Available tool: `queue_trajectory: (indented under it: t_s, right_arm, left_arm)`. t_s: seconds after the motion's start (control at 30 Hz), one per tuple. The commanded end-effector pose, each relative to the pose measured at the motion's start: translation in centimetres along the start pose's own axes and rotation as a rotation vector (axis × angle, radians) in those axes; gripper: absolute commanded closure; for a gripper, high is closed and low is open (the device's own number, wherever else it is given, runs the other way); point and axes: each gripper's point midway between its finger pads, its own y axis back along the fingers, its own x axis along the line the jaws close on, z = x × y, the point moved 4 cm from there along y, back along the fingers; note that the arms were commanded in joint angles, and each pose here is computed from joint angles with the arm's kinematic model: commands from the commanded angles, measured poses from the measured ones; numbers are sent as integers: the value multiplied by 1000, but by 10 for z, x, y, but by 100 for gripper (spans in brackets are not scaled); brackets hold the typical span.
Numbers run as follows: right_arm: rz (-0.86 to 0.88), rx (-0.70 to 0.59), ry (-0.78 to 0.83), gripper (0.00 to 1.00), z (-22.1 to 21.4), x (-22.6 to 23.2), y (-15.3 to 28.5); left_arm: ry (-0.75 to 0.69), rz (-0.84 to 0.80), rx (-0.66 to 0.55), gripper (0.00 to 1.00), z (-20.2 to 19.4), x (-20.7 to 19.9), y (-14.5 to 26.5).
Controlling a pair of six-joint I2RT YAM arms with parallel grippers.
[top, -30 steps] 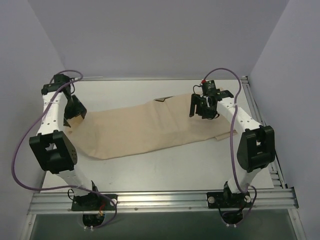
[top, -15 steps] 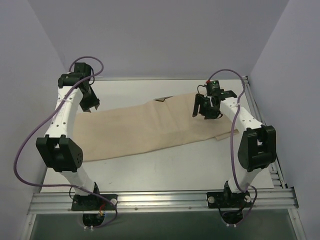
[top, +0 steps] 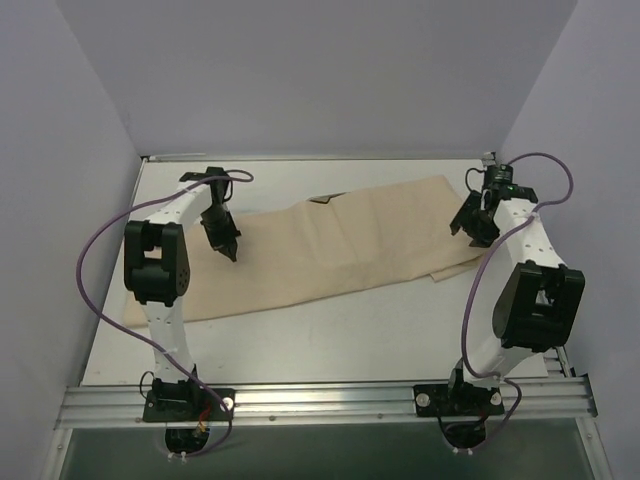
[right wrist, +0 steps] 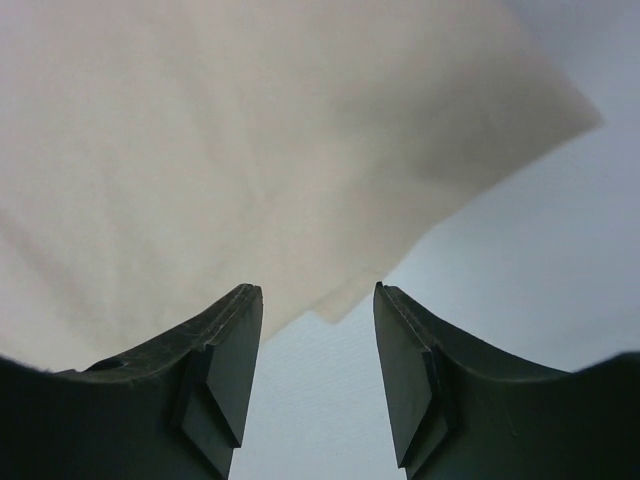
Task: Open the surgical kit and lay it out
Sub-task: Open the surgical kit at the center of the board.
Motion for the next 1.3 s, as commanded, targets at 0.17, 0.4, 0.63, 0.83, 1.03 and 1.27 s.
queue_trajectory:
  t_s: [0.17,0.4,0.63,0.83,1.03,1.27]
  right_arm:
    - [-138,43,-204,43,-28,-69,15]
    - [-116,109,-250,48,-44,-74,3]
    - [-107,160,-238,51,-62,-77,-1]
    - [1,249,-231,52,-90,-64,-16]
    - [-4,181,-224,55,-91,-64,-32]
    - [-48,100,-181,64,-71,-68,-39]
  left_arm:
    - [38,-15,40,98,29,6,-39]
    - [137,6,113,98,58,52,-69]
    - [149,37,106,98,86,73,-79]
    - [147,-11,81,98,104,77,-71]
    - [133,-52,90,98,97,67,-70]
    - [99,-53,90,98,89,59,-65]
